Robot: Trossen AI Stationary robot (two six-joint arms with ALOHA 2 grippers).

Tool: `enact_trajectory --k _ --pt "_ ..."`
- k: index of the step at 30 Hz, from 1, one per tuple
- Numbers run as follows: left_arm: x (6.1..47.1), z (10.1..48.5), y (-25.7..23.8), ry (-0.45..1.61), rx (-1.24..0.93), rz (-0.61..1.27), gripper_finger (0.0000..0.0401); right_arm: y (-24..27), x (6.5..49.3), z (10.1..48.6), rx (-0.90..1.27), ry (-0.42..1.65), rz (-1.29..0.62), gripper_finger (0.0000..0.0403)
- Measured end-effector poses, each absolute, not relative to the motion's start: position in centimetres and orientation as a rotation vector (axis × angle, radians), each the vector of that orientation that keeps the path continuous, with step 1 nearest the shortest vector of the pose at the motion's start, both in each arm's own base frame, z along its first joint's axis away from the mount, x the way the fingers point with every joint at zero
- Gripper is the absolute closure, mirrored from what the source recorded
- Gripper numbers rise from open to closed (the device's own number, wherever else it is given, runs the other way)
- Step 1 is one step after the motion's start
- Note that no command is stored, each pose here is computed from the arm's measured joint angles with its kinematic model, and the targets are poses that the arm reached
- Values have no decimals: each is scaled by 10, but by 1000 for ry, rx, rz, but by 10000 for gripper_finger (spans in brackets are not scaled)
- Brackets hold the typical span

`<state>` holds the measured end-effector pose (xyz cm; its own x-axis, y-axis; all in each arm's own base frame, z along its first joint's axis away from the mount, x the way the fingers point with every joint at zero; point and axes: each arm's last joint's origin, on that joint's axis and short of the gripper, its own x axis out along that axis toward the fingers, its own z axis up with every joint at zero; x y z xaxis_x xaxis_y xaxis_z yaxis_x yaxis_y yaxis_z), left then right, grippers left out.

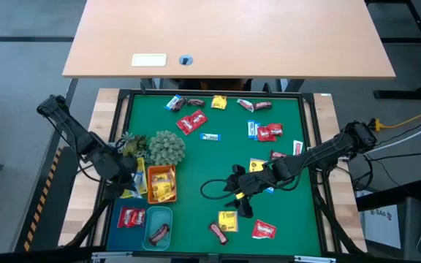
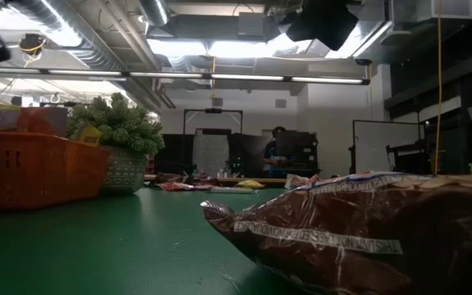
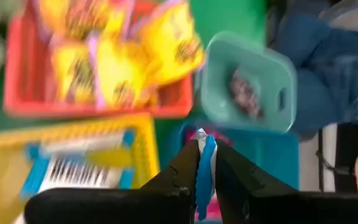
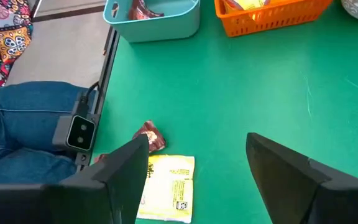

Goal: Sort candy
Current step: Put the white chocolate into the yellow basket

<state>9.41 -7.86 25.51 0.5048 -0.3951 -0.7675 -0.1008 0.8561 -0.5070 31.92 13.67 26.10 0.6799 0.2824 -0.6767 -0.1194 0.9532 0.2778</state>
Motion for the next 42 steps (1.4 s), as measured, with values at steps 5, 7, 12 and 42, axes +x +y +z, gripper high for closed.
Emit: enact_trajectory --k 5,7,12,42 --pt "83 248 -69 1158 -579 -46 366 137 319 261 219 793 226 136" --pt "81 246 -66 1171 -589 28 366 137 319 261 219 793 226 136" --pt "77 243 -60 1160 -575 155 366 137 319 261 218 793 225 136" --pt "86 246 -62 995 -571 209 267 113 262 232 66 1358 -131 136"
